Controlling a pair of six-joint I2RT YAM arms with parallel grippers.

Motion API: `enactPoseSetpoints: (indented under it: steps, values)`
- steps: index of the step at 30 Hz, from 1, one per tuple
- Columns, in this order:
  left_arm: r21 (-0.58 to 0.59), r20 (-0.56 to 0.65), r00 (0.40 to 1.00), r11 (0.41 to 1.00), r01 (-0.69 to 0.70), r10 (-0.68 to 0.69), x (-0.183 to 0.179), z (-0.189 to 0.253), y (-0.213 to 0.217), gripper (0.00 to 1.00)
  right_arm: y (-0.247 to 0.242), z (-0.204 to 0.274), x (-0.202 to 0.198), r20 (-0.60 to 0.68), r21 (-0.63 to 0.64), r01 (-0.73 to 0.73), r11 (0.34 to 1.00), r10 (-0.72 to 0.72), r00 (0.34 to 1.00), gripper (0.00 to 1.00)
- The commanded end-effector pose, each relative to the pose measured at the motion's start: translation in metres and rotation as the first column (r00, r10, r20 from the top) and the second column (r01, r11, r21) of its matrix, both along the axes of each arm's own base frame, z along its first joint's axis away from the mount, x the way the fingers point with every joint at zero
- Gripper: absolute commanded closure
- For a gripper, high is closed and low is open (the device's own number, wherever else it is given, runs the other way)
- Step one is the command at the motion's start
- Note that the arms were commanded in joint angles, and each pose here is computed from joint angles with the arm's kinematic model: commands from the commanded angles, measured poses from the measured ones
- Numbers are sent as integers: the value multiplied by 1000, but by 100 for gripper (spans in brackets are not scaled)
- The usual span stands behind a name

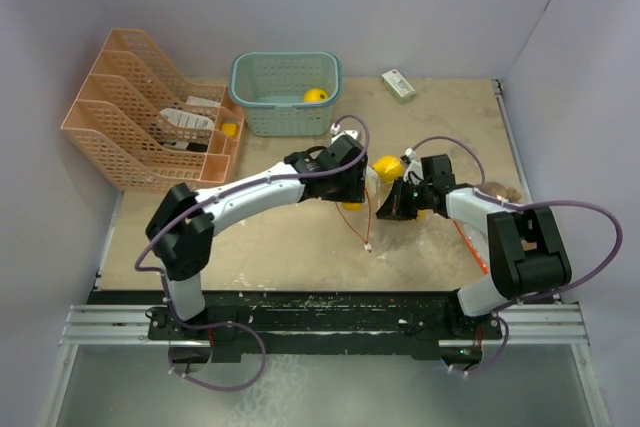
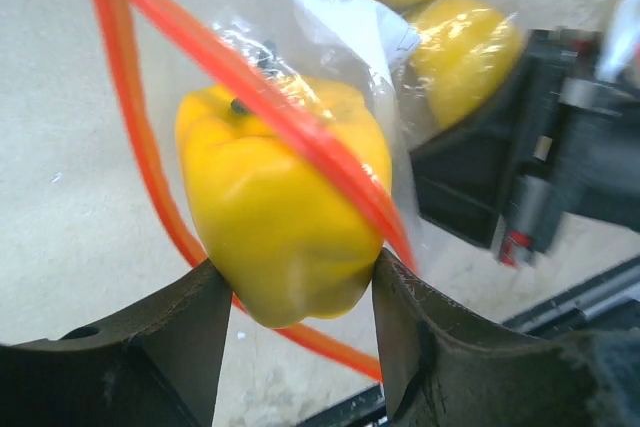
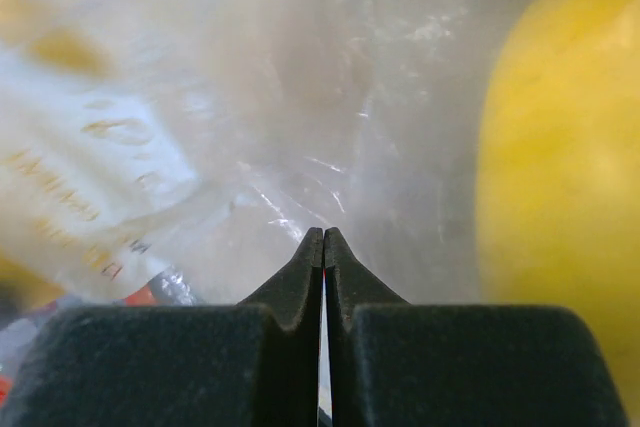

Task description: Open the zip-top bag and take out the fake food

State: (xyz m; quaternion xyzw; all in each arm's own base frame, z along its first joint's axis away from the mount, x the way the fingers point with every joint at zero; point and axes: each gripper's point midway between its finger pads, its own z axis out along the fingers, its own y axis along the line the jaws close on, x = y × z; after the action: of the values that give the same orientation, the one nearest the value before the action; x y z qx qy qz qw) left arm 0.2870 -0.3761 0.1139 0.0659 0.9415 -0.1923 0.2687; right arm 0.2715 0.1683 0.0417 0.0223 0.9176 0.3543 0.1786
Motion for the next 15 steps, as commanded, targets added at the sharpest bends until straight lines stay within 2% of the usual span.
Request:
enactPoseSetpoints:
  steps: [1, 6, 11, 15]
  values:
    - [-30, 104, 994, 999, 12, -8, -3, 62, 20, 66, 1, -1, 9, -13, -11, 18, 1000, -18, 1000, 100]
    - [-50, 105, 992, 996, 70, -65, -16, 93, 27, 66, 1, -1, 10, -16, -16, 19, 1000, -19, 1000, 100]
    - [41, -10, 994, 993, 110, -109, -24, 100, 52, 65, -1, -4, 7, -21, -22, 19, 1000, -20, 1000, 100]
    - [-43, 44, 998, 998, 51, -49, 3, 135, 73, 64, -1, -3, 7, -15, -20, 22, 1000, -23, 1000, 100]
